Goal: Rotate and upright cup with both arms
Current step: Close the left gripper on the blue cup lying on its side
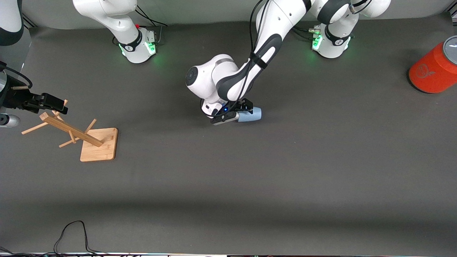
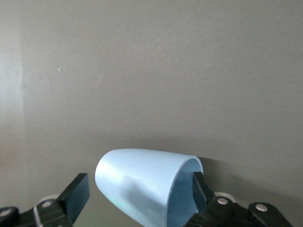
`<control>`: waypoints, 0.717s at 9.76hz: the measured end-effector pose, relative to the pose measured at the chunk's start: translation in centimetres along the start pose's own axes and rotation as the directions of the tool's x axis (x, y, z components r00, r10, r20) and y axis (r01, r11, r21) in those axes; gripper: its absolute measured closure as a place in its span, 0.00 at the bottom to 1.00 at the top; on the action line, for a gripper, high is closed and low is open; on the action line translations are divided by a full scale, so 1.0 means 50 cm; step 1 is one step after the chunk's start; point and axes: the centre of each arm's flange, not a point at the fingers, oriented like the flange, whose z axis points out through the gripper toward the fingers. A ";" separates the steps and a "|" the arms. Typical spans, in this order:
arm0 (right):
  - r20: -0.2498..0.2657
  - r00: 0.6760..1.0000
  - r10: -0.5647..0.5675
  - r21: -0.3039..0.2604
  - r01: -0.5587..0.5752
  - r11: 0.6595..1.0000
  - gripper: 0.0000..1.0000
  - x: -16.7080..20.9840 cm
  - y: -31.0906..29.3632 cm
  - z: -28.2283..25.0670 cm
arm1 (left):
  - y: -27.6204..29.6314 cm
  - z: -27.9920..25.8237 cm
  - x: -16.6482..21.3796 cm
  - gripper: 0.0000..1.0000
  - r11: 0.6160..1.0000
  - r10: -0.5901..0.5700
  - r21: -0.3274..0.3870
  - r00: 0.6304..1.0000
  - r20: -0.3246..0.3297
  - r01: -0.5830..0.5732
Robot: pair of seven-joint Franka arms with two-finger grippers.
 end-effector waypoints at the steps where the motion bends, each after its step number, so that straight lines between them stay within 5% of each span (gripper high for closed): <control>1: -0.001 1.000 -0.003 0.000 0.003 1.000 0.00 0.000 0.003 0.000 | -0.002 0.006 -0.009 0.05 1.000 0.000 0.031 1.000 0.010 0.000; 2: -0.001 1.000 0.003 0.001 -0.003 1.000 0.00 0.000 0.012 0.000 | -0.002 0.009 -0.019 0.13 0.998 0.000 0.055 1.000 0.016 -0.001; 6: -0.002 1.000 -0.008 0.001 0.008 1.000 0.00 0.000 0.014 -0.001 | -0.011 0.006 -0.020 0.77 0.996 -0.008 0.090 1.000 0.015 0.007; 7: -0.002 1.000 -0.017 0.001 0.017 1.000 0.00 -0.001 0.013 -0.002 | -0.014 -0.002 -0.015 0.82 0.996 -0.014 0.090 1.000 0.013 0.012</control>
